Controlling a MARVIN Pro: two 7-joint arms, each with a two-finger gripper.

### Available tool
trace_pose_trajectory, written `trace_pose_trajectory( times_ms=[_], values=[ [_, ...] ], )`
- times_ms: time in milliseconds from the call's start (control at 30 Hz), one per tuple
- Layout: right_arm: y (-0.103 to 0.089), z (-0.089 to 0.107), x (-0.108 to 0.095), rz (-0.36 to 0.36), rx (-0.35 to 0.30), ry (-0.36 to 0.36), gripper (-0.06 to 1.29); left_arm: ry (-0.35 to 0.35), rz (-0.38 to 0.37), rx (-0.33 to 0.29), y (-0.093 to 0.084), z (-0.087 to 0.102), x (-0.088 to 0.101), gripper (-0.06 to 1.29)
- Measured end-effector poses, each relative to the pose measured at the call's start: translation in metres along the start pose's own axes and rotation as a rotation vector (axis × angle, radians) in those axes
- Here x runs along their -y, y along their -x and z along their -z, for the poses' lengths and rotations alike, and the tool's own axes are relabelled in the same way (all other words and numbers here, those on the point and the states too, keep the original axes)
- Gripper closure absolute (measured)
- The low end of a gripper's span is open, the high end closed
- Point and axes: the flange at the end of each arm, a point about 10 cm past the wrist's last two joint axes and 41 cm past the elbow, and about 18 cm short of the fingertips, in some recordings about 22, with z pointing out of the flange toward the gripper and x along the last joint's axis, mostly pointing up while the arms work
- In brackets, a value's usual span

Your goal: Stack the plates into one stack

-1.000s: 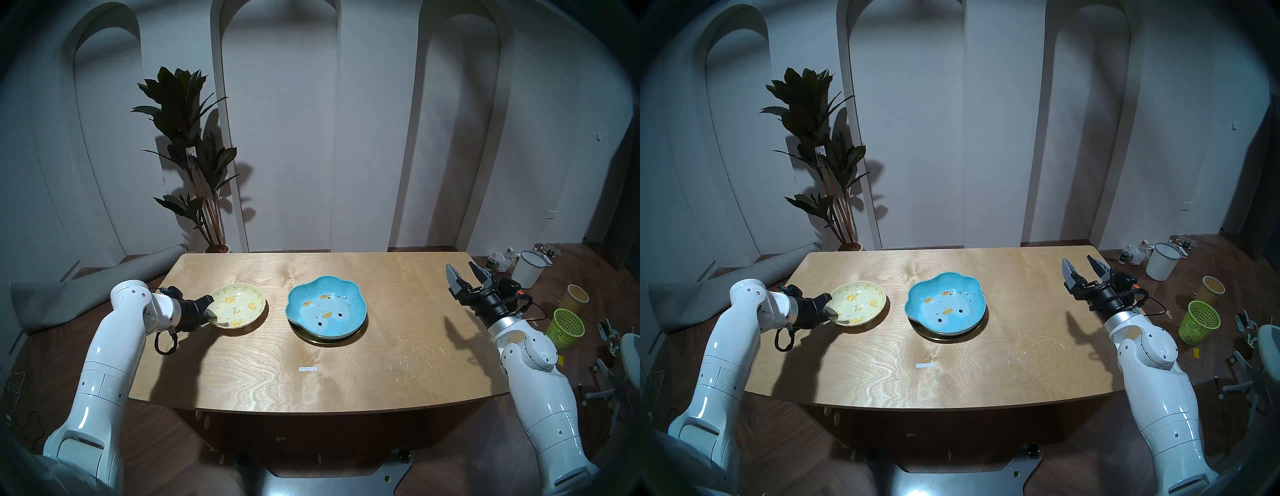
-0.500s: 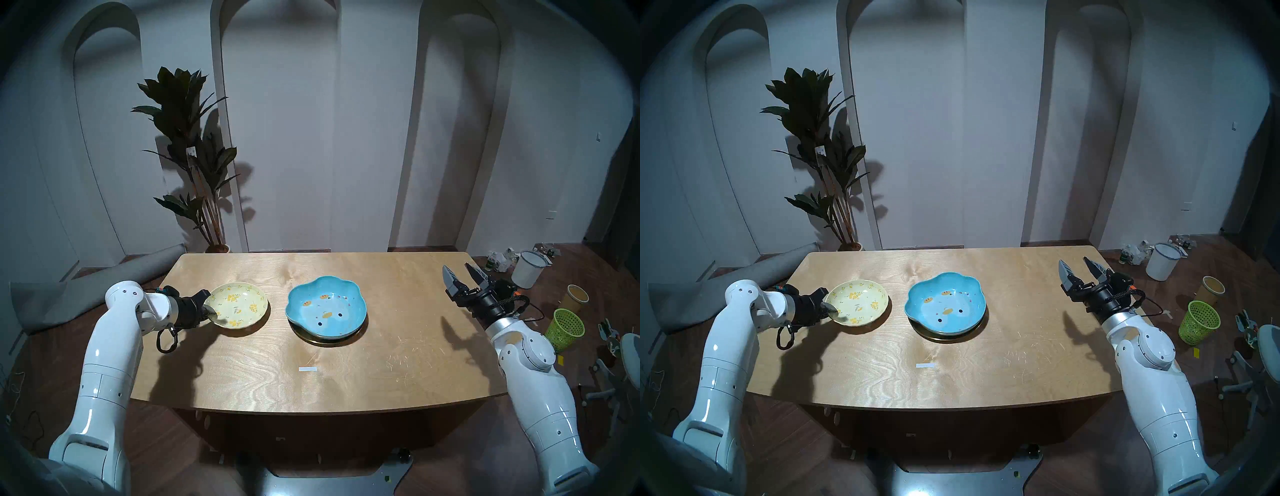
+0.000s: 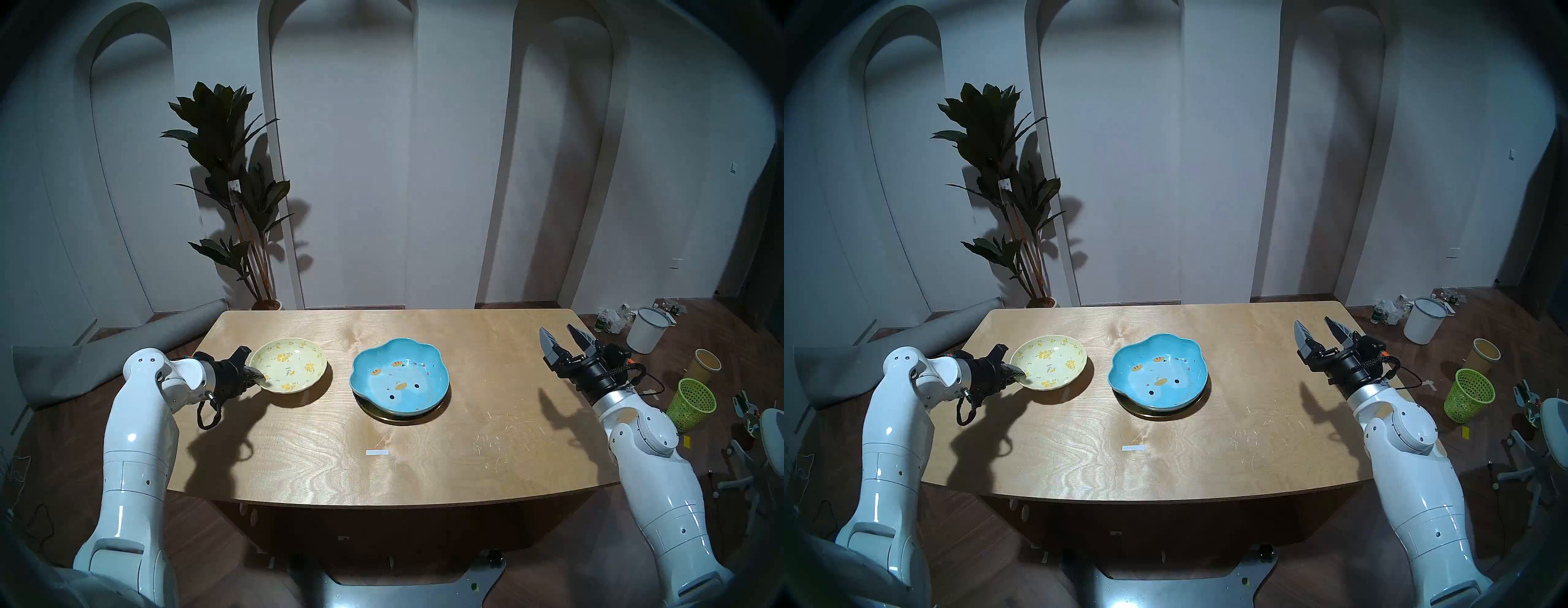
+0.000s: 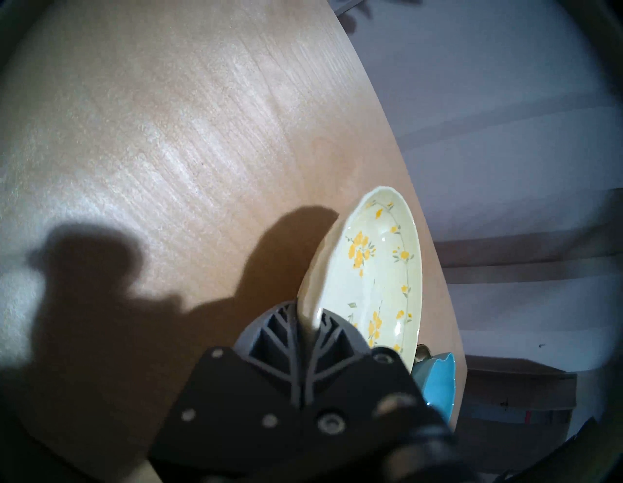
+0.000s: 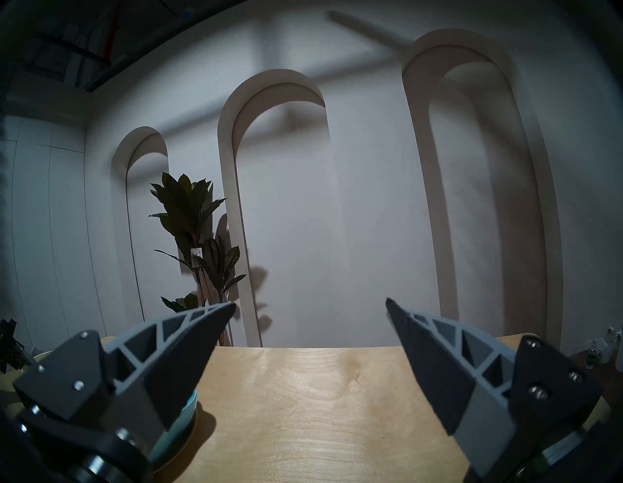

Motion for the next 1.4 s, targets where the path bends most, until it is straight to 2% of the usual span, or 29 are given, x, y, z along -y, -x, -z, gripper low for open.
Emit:
trace_pose_trajectory(
  times_ms=[333, 500, 833, 967, 1400],
  values=[
    [0.003, 0.001, -0.001, -0.006, 0.003, 0.007, 0.02, 0.055, 0.016, -0.006, 0.008, 0.012, -0.026, 1.26],
    [0.004, 0.002, -0.002, -0.011, 0.002, 0.007, 0.02, 0.082, 0.002, 0.018, 0.022, 0.012, -0.044, 1.26],
    [0.010, 0.011, -0.003, -0.027, -0.009, 0.012, 0.02, 0.082, -0.067, 0.129, 0.071, -0.006, -0.079, 1.26],
    [0.014, 0.017, -0.004, -0.034, -0.010, 0.019, 0.02, 0.075, -0.080, 0.158, 0.085, -0.013, -0.090, 1.26],
    [0.020, 0.035, -0.007, -0.044, -0.018, 0.040, 0.02, 0.100, -0.105, 0.217, 0.117, -0.030, -0.127, 1.26]
  ],
)
